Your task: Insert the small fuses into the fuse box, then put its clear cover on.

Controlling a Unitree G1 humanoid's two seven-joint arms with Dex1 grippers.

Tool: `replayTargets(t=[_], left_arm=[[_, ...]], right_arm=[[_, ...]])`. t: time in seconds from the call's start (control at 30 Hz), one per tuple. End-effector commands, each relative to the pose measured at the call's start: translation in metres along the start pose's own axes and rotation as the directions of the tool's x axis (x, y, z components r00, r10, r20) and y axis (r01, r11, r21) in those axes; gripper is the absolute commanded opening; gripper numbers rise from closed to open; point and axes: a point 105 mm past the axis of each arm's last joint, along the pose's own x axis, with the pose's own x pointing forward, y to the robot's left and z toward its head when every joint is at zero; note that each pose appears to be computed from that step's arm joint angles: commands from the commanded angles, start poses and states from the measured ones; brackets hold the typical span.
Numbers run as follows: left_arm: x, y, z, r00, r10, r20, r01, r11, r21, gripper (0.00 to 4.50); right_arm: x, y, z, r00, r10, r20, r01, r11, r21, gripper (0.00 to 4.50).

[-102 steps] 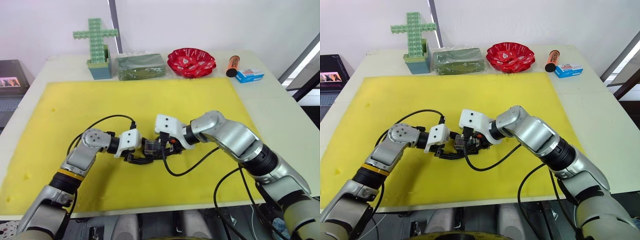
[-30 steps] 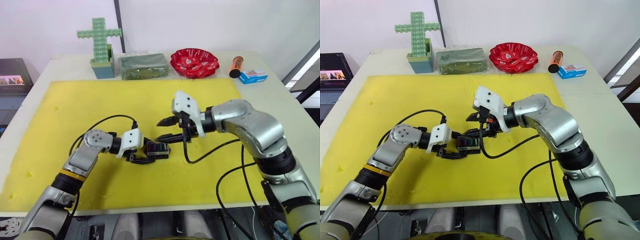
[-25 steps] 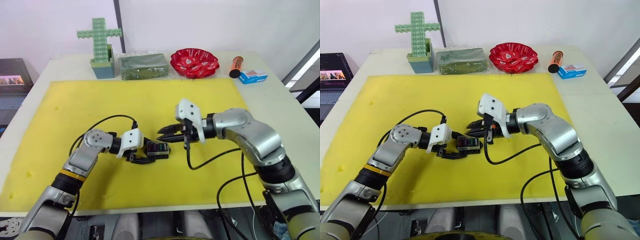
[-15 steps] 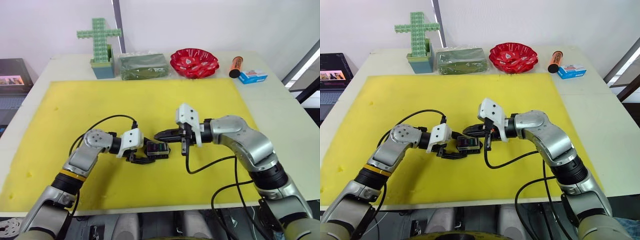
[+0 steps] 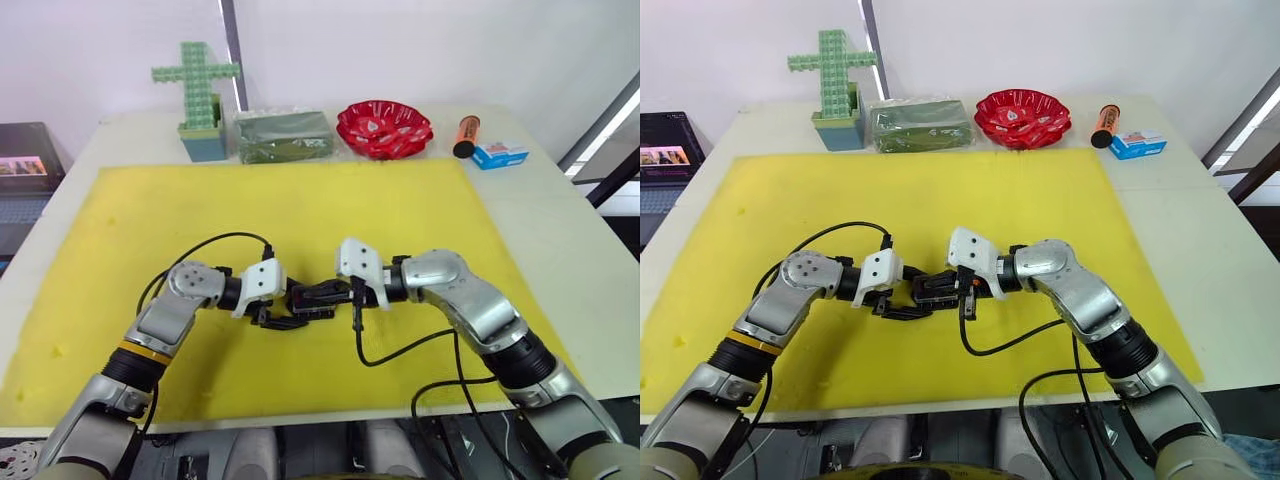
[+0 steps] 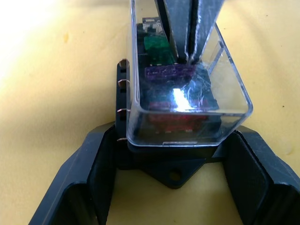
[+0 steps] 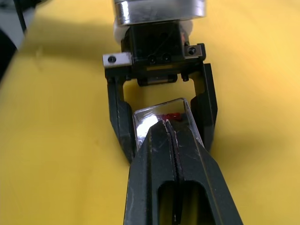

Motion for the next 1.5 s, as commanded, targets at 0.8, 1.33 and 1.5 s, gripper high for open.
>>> replayTargets(t=[0.8,1.33,1.5], left_arm=[[0.0,-0.008,0.011,0.999,-0.03,0.02,0.029,0.998,0.058,2.98],[-0.004,-0.004,0.01,1.0,0.005,0.022,-0.006,0.998,0.058,2.98],[-0.004,-0.002,0.011,1.0,0.009,0.025,-0.01,0.998,0.059,2.98]], right_arm=[[0.003,0.001,-0.109,0.913,0.015,-0.408,0.114,0.95,0.291,0.01],[-0.009,0.008,-0.059,0.975,0.048,-0.218,-0.01,0.984,0.176,0.01],[-0.008,0.007,-0.074,0.963,0.034,-0.267,0.015,0.983,0.181,0.01]])
